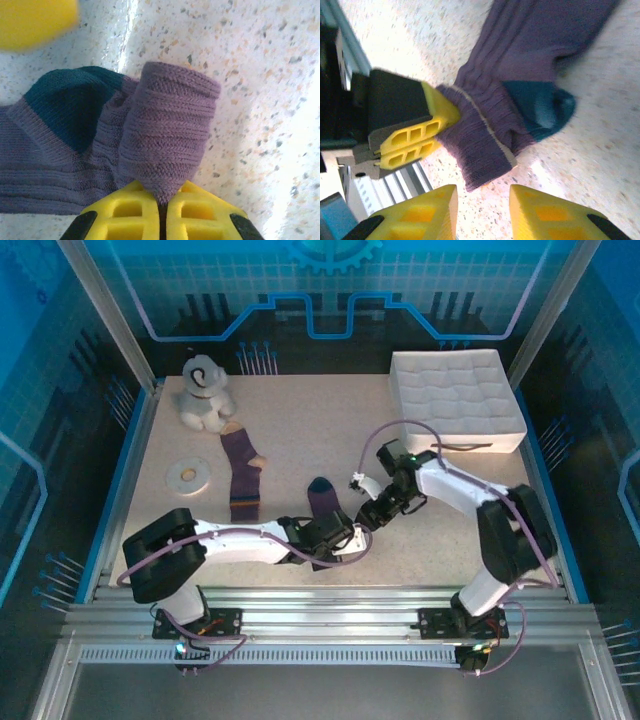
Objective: Roll the socks
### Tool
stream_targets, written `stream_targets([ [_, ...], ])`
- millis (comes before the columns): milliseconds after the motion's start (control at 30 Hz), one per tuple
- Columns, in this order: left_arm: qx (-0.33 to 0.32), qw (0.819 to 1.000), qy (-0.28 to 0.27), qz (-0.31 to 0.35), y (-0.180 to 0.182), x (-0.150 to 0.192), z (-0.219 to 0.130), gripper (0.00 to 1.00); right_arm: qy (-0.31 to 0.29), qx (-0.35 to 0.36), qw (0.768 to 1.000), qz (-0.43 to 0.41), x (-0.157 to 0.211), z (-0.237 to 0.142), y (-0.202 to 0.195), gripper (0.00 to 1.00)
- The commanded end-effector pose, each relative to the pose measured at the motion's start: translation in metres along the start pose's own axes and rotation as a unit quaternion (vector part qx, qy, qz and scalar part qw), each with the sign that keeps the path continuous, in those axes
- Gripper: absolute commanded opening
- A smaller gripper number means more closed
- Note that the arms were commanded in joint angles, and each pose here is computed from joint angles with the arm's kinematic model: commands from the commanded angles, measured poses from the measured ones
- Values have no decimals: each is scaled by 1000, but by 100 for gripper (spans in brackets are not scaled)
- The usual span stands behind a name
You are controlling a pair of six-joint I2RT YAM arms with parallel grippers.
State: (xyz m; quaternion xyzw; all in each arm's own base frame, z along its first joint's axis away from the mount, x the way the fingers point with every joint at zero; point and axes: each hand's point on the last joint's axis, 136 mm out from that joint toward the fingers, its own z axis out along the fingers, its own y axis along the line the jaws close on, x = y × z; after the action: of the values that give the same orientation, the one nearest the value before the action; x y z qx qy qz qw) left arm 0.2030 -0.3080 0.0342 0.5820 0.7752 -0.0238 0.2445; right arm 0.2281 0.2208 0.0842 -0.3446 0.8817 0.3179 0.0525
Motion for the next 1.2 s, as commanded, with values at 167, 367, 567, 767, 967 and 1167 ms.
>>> stream_targets([
  [167,103,988,29,-110,-24,16,7,0,-197,65,975,77,-21,-39,-25,35],
  [367,175,969,5,-176,-18,16,1,0,-239,63,966,74,-10,-44,-17,38],
  [567,227,946,-7,-230,-12,20,-2,0,-236,40,969,68,4,-28,-7,42],
  [767,265,929,1,-258,-10,21,4,0,-190,25,979,68,6,-1,-1,43],
  [967,288,915,27,-280,-7,24,14,0,-157,-6,985,69,-1,23,7,41],
  [1167,305,904,20,-299,-2,24,13,0,-142,-8,987,79,-3,35,2,38],
])
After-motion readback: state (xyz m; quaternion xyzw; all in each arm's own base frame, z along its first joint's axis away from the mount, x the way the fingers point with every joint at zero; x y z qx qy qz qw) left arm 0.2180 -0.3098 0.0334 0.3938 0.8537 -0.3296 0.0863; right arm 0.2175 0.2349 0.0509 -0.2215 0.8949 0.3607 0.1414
